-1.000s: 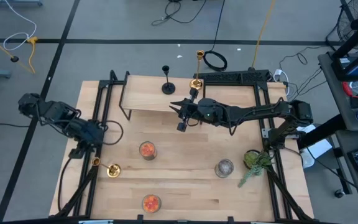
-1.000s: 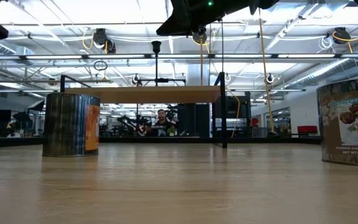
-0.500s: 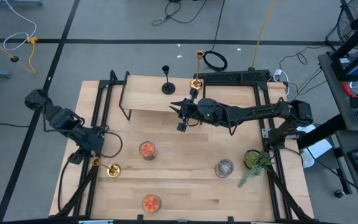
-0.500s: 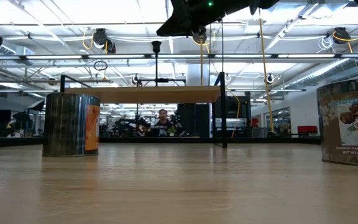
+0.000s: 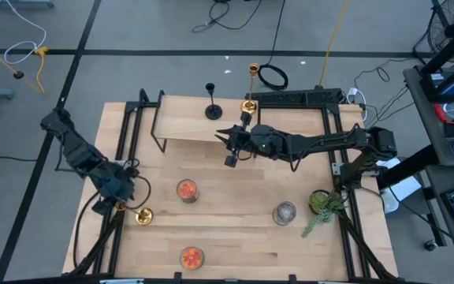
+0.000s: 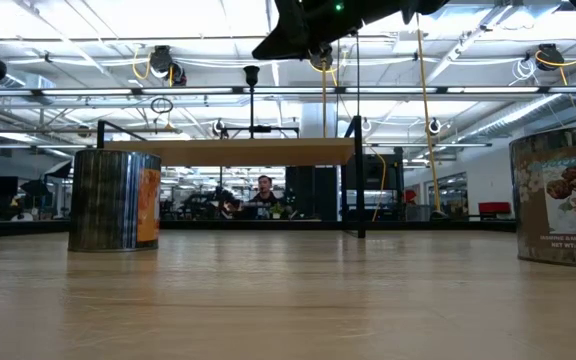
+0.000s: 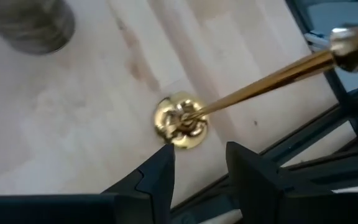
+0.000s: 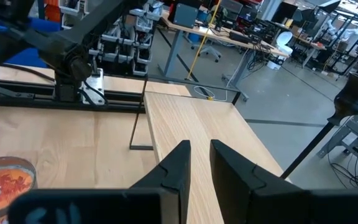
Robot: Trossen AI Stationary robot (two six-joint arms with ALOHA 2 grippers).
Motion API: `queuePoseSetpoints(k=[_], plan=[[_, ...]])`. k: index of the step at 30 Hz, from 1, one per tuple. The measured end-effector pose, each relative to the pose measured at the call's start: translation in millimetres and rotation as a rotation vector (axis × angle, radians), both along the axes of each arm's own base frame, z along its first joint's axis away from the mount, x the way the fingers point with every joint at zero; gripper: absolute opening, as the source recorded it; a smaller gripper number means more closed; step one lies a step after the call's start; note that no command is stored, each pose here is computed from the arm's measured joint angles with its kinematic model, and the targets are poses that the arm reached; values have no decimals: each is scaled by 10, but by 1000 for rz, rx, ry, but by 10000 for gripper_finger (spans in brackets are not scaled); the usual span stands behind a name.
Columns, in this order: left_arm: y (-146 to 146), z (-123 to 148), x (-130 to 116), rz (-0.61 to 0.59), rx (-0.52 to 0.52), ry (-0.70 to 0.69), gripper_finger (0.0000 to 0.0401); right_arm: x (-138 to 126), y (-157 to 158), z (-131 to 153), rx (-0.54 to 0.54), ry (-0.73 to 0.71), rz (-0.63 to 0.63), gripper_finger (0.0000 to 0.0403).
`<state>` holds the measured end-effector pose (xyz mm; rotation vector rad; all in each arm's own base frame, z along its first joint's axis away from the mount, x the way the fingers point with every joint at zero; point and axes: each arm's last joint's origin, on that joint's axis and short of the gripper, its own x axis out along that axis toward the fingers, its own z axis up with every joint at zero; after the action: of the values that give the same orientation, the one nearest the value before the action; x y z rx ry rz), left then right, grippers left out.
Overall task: Pick & Place candle stick holders
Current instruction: Put the golden candle holder on the shelf
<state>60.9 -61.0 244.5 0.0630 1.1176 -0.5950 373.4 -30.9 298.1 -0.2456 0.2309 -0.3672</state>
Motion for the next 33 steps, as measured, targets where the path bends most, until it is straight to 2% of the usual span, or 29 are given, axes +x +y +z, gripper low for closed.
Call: queuePoseSetpoints(k=[8,16,23,27,33], plan=[[-88,-82,10,-34,-42,-16,149,-1,0,-7,0,8,0,55],[-97,-70,27,18,-50,-35,149,-1,-1,-4,-1,5,0,55],[-159,-2,94,25,-122,-130,150,-1,0,-4,-2,5,0,55],[-168,14,113,72,-138,-149,150,-1,1,-4,-2,5,0,55],[-154,16,129,133,-110,-184,150,-1,-1,-4,-2,5,0,55]])
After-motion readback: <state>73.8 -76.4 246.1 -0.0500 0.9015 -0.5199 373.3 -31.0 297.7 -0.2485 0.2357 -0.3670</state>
